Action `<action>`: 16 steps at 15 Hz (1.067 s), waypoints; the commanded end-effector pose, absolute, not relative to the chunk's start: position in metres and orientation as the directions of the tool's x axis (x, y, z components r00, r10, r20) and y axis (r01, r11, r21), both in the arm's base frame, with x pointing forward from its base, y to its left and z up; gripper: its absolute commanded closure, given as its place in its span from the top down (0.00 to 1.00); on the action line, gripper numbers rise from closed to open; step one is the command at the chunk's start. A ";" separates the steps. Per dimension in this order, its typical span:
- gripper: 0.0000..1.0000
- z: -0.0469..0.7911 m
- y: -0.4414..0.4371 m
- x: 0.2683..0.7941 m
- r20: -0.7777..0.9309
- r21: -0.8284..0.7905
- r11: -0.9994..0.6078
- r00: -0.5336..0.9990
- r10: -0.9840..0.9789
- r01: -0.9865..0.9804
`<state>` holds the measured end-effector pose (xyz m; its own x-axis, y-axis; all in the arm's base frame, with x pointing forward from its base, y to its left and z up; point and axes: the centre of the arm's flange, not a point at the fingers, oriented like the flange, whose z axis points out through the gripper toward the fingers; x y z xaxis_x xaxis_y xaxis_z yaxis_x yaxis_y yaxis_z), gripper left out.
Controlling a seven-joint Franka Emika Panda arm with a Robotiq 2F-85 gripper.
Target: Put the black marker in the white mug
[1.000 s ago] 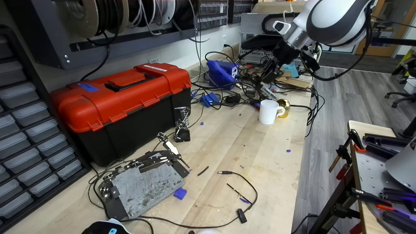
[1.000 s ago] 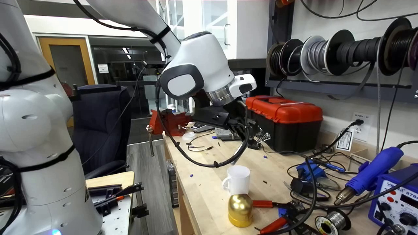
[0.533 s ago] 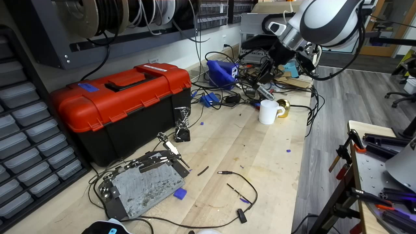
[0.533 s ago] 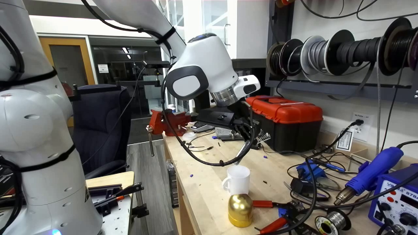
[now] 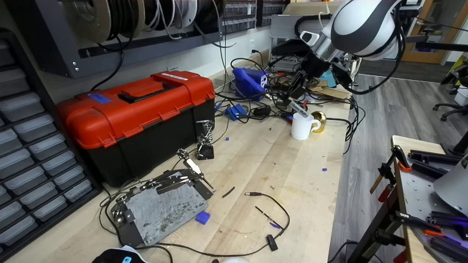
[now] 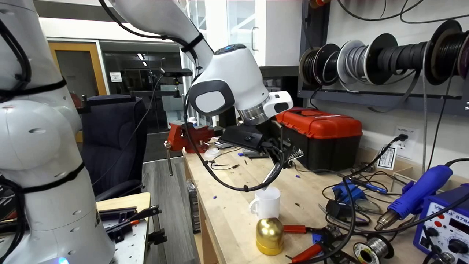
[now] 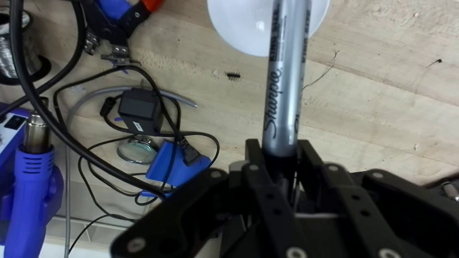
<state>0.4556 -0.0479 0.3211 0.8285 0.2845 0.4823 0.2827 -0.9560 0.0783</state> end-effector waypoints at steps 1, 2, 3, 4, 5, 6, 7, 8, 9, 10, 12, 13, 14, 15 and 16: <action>0.45 0.306 -0.055 0.456 0.490 0.052 -0.953 0.824 0.285 0.299; 0.46 0.305 -0.054 0.454 0.491 0.052 -0.954 0.824 0.281 0.294; 0.53 0.304 -0.055 0.452 0.492 0.051 -0.955 0.825 0.277 0.291; 0.59 0.303 -0.055 0.450 0.493 0.050 -0.956 0.826 0.274 0.288; 0.67 0.303 -0.056 0.449 0.494 0.048 -0.958 0.827 0.270 0.284; 0.73 0.302 -0.056 0.447 0.495 0.046 -0.959 0.828 0.265 0.279; 0.80 0.301 -0.057 0.445 0.497 0.042 -0.961 0.828 0.259 0.275; 0.88 0.300 -0.058 0.444 0.498 0.041 -0.961 0.829 0.255 0.272; 0.94 0.299 -0.058 0.442 0.498 0.038 -0.963 0.830 0.251 0.268; 1.00 0.299 -0.058 0.441 0.499 0.036 -0.963 0.830 0.248 0.266; 1.00 0.300 -0.060 0.438 0.498 0.019 -0.962 0.831 0.246 0.273; 0.98 0.308 -0.055 0.446 0.487 0.039 -0.967 0.840 0.240 0.253; 1.00 0.308 -0.056 0.445 0.487 0.039 -0.966 0.840 0.240 0.254; 1.00 0.308 -0.056 0.445 0.487 0.038 -0.967 0.840 0.240 0.254; 1.00 0.308 -0.056 0.444 0.487 0.038 -0.967 0.840 0.239 0.253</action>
